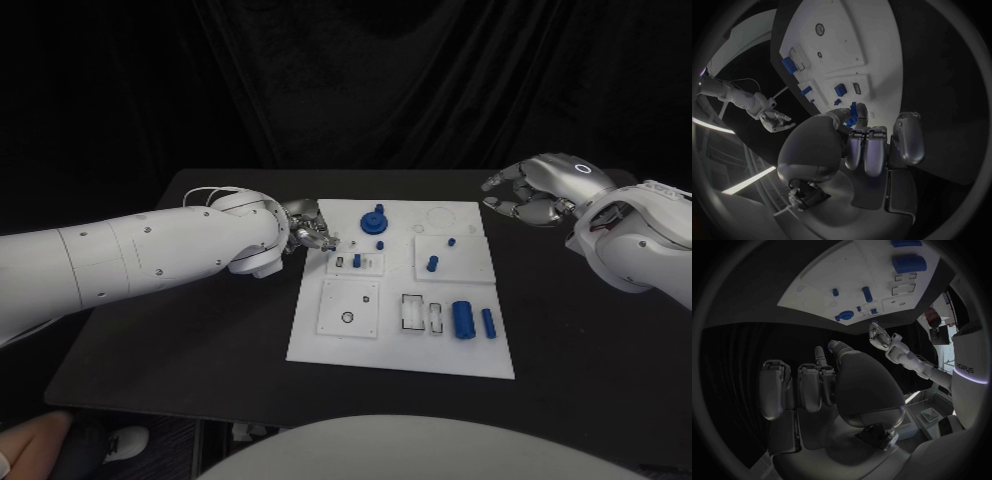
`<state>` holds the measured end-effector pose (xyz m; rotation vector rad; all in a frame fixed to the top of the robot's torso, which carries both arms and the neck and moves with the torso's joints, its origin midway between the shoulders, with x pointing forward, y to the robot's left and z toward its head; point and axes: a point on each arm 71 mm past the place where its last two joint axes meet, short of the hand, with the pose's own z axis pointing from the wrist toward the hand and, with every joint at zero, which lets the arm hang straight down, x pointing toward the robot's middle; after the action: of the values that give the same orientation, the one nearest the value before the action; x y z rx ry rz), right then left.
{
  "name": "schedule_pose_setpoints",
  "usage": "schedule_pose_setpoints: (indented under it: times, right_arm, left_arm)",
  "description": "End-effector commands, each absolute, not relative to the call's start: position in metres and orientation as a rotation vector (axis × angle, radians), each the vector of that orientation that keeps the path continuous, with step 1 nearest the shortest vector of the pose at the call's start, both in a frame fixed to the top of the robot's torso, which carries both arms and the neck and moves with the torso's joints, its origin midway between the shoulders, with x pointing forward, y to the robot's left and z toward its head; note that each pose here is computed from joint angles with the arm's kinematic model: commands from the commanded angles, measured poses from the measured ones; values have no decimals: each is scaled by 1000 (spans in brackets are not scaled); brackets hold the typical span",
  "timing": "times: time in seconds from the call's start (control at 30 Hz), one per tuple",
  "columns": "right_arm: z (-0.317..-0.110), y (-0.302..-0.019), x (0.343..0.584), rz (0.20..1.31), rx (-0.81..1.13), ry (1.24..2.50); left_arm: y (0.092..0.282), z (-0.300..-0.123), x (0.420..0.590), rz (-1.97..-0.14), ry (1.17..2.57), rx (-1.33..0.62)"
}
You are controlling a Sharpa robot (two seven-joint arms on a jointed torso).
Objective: Assemble the parts on the task board
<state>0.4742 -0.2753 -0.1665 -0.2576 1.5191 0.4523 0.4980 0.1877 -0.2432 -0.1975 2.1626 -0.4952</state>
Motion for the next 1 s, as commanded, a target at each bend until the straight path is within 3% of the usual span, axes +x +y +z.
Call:
schedule_pose_setpoints:
  times: [0.03,1.0]
  right_arm:
    - [-168,-277,474,437,-247,1530]
    - [-169,-278,473,434,-245,1535]
  left_arm:
    - [184,-243,498,-522,2134,-184]
    - [181,-269,485,-526,2167,-174]
